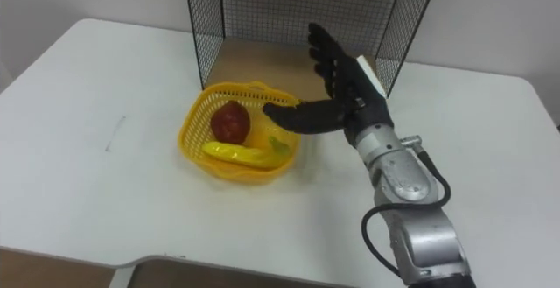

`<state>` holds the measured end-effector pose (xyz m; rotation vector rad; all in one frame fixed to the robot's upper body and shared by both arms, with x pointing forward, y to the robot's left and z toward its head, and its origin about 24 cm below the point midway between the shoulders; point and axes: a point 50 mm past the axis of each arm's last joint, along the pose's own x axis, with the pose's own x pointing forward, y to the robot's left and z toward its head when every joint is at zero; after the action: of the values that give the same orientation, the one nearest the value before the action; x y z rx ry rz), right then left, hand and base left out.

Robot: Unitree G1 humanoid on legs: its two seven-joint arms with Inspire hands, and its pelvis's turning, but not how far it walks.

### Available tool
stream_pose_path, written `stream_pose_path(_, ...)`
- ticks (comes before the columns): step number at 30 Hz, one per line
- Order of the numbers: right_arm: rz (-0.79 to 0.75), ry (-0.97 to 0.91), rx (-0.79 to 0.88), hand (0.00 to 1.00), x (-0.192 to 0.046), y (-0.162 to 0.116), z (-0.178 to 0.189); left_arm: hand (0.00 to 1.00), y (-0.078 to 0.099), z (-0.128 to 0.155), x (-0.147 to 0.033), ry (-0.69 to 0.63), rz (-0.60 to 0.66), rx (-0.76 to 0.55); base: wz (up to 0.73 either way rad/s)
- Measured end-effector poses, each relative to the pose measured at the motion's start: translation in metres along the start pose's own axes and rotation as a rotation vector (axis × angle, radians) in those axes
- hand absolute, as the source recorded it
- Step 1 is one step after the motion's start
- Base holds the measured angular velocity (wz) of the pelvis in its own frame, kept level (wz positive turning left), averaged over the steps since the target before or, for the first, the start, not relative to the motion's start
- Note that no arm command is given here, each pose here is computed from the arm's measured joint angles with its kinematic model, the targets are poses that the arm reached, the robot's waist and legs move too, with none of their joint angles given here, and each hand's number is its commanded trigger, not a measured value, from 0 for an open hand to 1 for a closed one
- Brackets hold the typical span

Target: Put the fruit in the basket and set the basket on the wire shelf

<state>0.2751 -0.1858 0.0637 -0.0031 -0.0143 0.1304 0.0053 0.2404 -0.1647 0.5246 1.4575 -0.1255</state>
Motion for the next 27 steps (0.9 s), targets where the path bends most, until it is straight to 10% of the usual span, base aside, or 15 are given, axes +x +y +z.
stream_pose_path(14,-0.258,0.064,0.137,0.00,-0.037,-0.042,-0.022,0.00,-0.006,-0.023,-0.003,0.045,0.016,-0.151,-0.02)
stream_pose_path(27,-0.477,0.152,0.235,0.00,-0.069,-0.067,-0.046,0.00,0.035,-0.032,-0.009,0.042,0.377,-0.925,0.00)
